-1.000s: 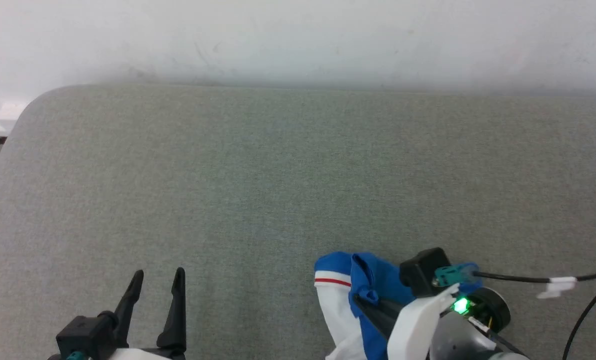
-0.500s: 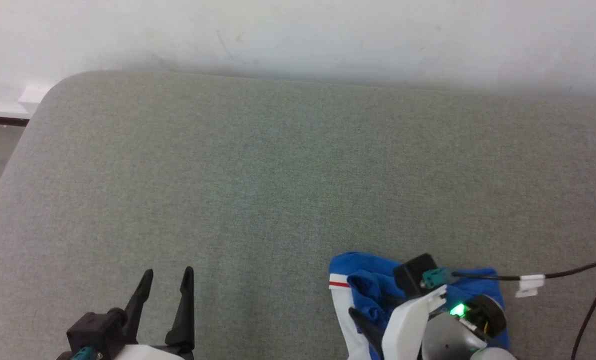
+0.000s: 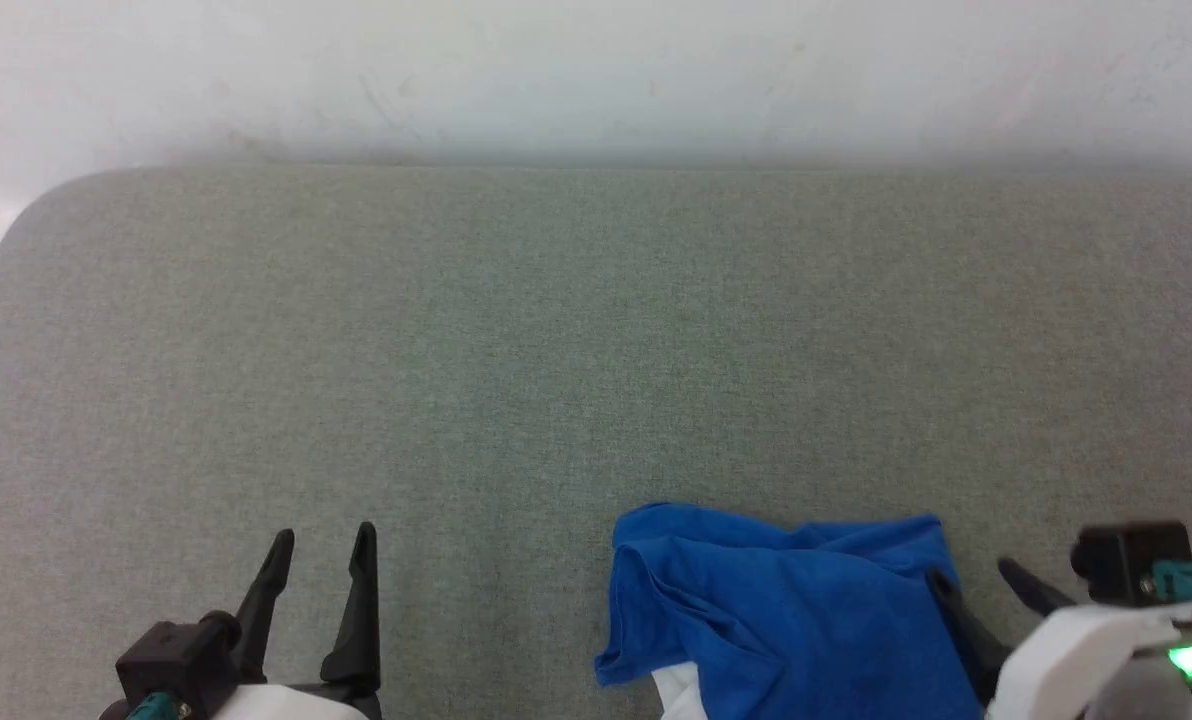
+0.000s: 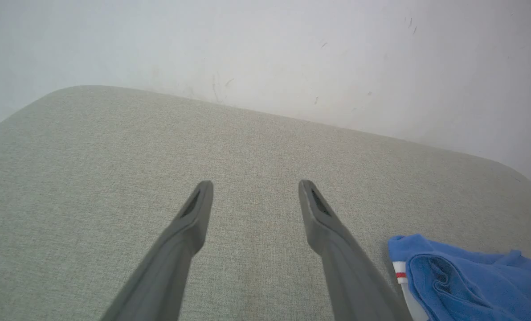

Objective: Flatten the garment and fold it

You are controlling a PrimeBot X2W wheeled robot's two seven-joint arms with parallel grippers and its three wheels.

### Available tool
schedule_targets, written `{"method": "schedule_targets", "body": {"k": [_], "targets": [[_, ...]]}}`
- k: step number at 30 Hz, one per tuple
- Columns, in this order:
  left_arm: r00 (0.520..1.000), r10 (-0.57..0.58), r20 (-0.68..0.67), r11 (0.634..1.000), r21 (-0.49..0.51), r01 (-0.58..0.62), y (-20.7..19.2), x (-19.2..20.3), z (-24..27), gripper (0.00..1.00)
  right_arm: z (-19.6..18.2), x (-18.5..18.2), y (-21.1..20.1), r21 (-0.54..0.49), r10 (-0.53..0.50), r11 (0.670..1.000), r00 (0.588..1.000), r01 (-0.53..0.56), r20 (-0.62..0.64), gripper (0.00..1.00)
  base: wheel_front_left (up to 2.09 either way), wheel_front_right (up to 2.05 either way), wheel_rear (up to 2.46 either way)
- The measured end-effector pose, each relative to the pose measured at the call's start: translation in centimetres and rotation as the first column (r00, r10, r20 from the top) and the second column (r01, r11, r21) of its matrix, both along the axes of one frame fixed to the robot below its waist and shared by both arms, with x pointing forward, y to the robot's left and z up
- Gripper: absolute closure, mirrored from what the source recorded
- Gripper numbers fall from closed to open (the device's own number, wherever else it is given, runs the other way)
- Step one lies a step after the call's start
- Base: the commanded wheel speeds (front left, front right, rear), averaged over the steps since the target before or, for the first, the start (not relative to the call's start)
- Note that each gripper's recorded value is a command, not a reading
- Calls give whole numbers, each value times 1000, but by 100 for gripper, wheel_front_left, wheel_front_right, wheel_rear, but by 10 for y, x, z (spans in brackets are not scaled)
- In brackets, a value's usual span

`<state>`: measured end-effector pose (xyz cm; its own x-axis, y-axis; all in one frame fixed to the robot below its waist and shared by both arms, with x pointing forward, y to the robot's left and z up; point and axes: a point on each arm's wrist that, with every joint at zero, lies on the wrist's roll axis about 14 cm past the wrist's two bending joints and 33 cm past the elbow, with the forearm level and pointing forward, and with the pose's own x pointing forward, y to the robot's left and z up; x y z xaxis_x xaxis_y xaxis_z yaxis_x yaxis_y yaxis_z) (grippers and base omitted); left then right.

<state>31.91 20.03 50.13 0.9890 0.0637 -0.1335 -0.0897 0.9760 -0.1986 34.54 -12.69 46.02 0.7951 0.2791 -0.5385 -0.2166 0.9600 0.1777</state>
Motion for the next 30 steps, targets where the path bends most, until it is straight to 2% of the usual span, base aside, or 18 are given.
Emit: {"method": "schedule_targets", "body": {"k": [7,16,17,18,19,25,30], "targets": [[1000,-10,-28,1000,3,10,-1,5,-8,0,-42,-25,-24,-30,-64,998,984,59,-164,0,0,0,0],[998,5,-56,999,32,-3,10,1,-9,0,-86,-24,-3,-2,-12,1000,966,12,-258,0,0,0,0],[998,6,-55,999,36,-4,11,0,-8,0,-87,-21,-1,2,-11,1000,967,12,-255,33,0,0,0],[998,6,-57,999,40,-4,12,0,-7,0,-86,-19,-1,11,-13,1000,968,17,-249,73,0,0,0],[998,5,-56,999,43,-2,12,0,-6,0,-86,-16,-1,15,-14,1000,970,18,-245,100,0,0,0],[999,-15,-29,999,40,16,7,2,4,0,-75,-9,-5,17,-31,999,979,35,-201,100,0,0,0],[999,-46,3,998,37,46,-4,8,11,0,-42,6,-27,-22,-75,997,994,73,-85,100,0,0,0]]}}
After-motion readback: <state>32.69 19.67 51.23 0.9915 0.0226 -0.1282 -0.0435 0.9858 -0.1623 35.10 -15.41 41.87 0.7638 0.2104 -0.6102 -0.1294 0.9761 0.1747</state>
